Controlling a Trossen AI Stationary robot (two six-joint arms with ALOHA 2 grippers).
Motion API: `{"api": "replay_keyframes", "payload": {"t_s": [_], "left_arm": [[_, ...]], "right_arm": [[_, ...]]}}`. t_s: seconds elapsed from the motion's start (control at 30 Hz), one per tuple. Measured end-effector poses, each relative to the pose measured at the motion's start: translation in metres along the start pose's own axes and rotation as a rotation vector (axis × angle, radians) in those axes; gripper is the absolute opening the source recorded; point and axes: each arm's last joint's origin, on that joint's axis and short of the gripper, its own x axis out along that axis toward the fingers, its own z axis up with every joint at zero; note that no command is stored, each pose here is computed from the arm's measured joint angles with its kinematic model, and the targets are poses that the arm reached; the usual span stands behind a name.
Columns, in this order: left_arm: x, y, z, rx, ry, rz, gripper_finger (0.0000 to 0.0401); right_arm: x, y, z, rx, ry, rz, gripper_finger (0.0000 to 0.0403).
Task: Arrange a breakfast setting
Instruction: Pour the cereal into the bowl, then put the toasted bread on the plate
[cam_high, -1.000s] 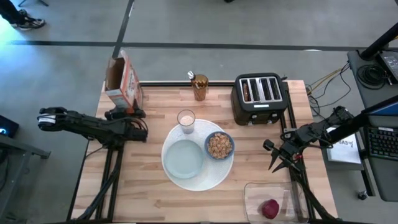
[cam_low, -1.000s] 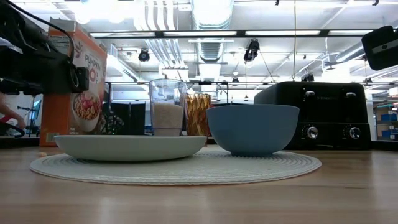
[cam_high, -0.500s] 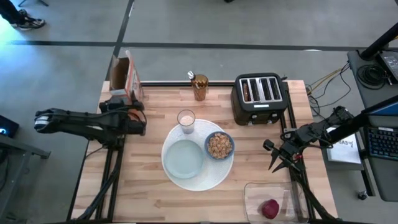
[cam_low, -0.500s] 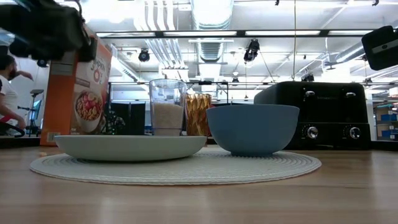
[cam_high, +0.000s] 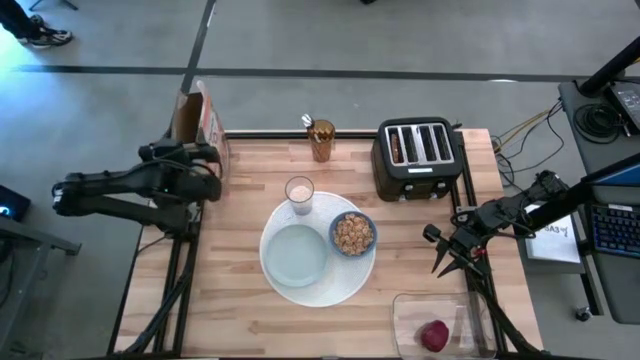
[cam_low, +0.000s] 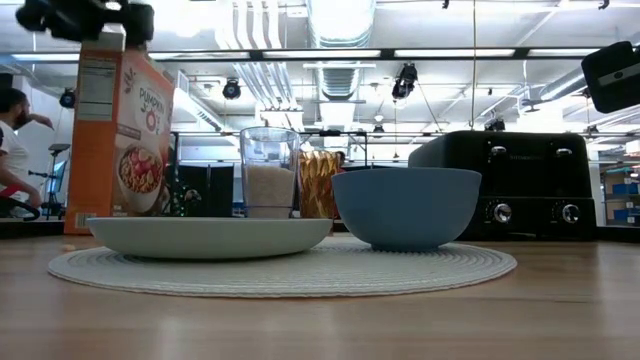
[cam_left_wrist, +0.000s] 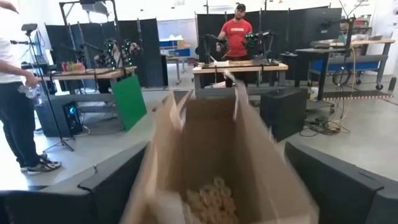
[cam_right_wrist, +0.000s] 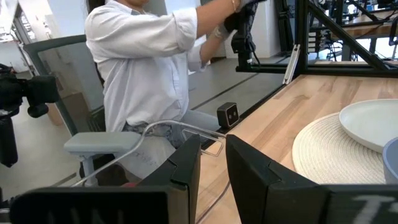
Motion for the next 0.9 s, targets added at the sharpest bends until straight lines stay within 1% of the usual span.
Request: {"api": "replay_keyframes", "payload": {"t_s": [0.23, 0.37, 0.47, 0.57, 0.67, 0.9], "left_arm": [[0.000, 0.010, 0.050, 0.049, 0.000, 0.001, 0.0349], [-0.001, 0.012, 0.071, 0.078, -0.001, -0.016, 0.0349], [-0.005, 0.008, 0.082, 0.099, -0.004, -0.052, 0.0349], [-0.012, -0.001, 0.087, 0.125, -0.010, -0.118, 0.0349], [-0.024, -0.013, 0.086, 0.144, -0.020, -0.218, 0.0348], [-0.066, -0.038, 0.076, 0.102, -0.034, -0.464, 0.0348]], "right_arm": [[0.000, 0.000, 0.000, 0.000, 0.000, 0.000, 0.0068], [0.000, 0.000, 0.000, 0.000, 0.000, 0.000, 0.0068], [0.000, 0.000, 0.000, 0.000, 0.000, 0.000, 0.0068], [0.000, 0.000, 0.000, 0.000, 0.000, 0.000, 0.0068], [0.000, 0.000, 0.000, 0.000, 0.000, 0.000, 0.0068], [0.000, 0.000, 0.000, 0.000, 0.000, 0.000, 0.0068]]}}
